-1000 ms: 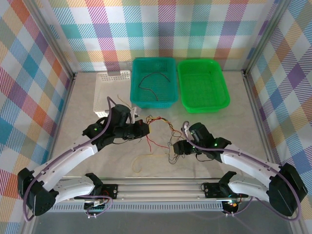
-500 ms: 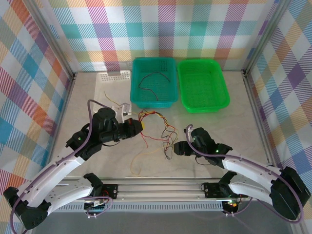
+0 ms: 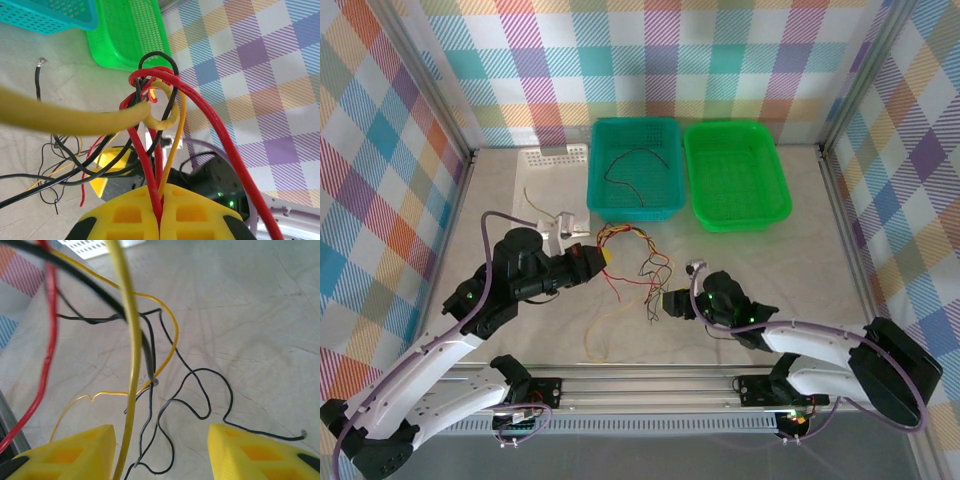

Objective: Untangle the cables

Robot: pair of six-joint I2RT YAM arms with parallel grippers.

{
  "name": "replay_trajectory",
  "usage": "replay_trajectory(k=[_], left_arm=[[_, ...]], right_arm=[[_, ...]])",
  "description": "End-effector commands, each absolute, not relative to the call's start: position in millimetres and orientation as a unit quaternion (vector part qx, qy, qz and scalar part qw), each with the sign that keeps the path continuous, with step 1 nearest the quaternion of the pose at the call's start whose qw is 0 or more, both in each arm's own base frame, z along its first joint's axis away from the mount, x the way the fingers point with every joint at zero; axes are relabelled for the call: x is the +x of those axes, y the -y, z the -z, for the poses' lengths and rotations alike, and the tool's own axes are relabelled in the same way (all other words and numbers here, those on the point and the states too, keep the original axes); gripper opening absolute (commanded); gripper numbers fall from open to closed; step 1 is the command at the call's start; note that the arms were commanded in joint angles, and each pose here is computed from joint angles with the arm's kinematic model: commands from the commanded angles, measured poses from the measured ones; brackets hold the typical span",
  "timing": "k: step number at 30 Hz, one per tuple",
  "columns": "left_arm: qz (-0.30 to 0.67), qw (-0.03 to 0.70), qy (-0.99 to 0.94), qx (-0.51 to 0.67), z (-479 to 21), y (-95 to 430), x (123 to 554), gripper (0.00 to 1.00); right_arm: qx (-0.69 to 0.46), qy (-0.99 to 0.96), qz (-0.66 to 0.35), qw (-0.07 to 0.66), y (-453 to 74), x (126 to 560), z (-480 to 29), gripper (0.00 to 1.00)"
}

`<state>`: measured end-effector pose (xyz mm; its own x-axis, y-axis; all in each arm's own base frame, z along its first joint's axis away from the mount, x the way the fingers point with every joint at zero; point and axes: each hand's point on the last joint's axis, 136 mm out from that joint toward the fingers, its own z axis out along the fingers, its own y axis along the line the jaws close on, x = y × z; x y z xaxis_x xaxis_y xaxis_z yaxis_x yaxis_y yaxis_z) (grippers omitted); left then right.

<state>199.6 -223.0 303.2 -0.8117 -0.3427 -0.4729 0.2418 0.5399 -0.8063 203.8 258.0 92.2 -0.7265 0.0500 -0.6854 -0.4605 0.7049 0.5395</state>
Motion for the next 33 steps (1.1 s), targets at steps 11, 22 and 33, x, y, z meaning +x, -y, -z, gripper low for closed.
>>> replay_trajectory(k=[11,22,33], left_arm=[[0.48,0.312,-0.819,-0.013,-305.6,222.6,194.5,0.0],[0.484,0.304,-0.82,-0.009,-305.2,221.8,189.0,0.0],[0.483,0.302,-0.822,-0.008,-301.9,220.2,186.1,0.0]], right_arm=[[-0.082,-0.758,-0.358,0.539,-203.7,209.8,-194.8,0.5],[-0.092,-0.777,-0.393,0.484,-221.2,224.7,-201.0,0.44],[-0.128,-0.772,-0.413,0.467,-242.2,225.9,-207.6,0.34]])
